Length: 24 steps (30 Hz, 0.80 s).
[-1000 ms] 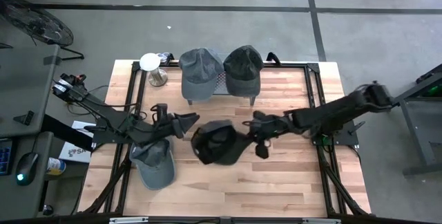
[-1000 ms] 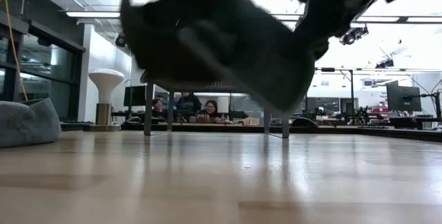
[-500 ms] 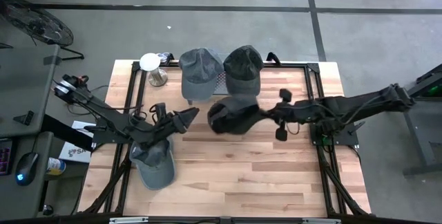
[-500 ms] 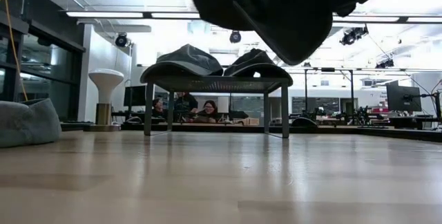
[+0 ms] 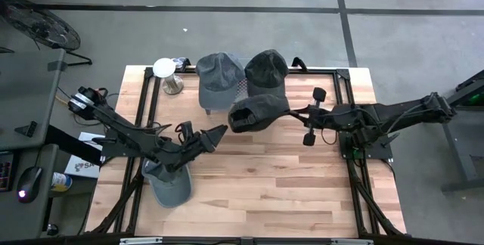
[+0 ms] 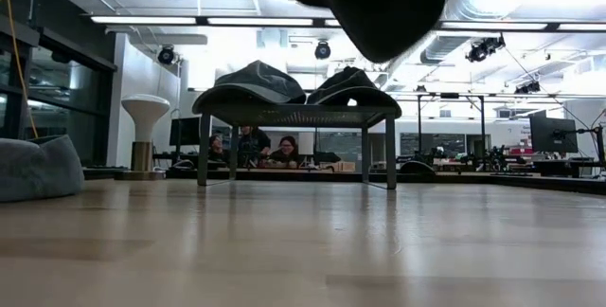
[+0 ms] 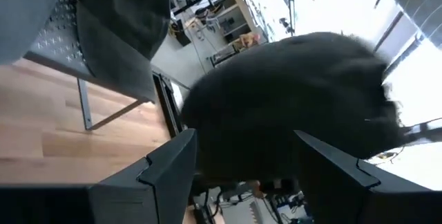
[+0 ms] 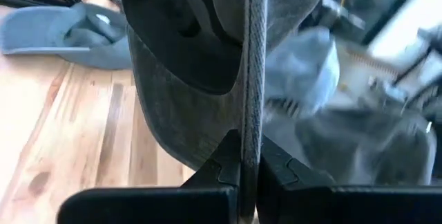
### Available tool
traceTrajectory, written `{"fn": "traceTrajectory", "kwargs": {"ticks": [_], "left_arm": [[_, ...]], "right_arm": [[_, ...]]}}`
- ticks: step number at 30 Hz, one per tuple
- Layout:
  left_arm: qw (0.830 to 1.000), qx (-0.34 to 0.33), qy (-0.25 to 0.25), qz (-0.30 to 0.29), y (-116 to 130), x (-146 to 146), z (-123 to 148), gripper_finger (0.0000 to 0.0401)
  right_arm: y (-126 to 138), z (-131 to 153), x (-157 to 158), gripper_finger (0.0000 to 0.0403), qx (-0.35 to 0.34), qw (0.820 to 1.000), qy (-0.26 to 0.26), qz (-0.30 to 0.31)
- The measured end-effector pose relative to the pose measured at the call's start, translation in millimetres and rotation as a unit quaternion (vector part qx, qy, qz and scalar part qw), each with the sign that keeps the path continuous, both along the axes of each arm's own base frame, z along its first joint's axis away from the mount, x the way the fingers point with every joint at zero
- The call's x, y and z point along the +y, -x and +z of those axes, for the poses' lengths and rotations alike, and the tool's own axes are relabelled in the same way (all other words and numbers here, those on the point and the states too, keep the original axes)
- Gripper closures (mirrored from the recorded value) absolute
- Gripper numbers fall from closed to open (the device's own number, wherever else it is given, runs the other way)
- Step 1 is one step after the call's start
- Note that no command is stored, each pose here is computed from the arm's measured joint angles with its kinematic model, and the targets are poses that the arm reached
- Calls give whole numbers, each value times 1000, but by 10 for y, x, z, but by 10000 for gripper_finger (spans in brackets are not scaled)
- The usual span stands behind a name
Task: Pick & Place hat
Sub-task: Stack the black cap on top of the other black cap on the shelf
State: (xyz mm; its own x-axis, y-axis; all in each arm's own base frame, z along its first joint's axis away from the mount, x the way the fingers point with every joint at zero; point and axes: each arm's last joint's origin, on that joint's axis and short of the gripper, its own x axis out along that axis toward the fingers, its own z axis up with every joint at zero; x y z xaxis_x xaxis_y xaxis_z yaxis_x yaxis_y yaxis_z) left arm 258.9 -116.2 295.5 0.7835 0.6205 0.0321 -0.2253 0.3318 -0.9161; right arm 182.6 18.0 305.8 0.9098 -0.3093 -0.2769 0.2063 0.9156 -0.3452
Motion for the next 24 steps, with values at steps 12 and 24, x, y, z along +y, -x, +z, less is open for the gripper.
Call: {"fn": "traceTrajectory", "kwargs": {"ticks": [12,24], "left_arm": [[999,-5,-11,-46,-39,-35,-5,171],[981,-59,-77,-165,-210,245,145,171]], "right_arm": [[-58,272,137,398,-132,951,-50,274],[-134,566,-16,398,-292,890,-107,333]]}}
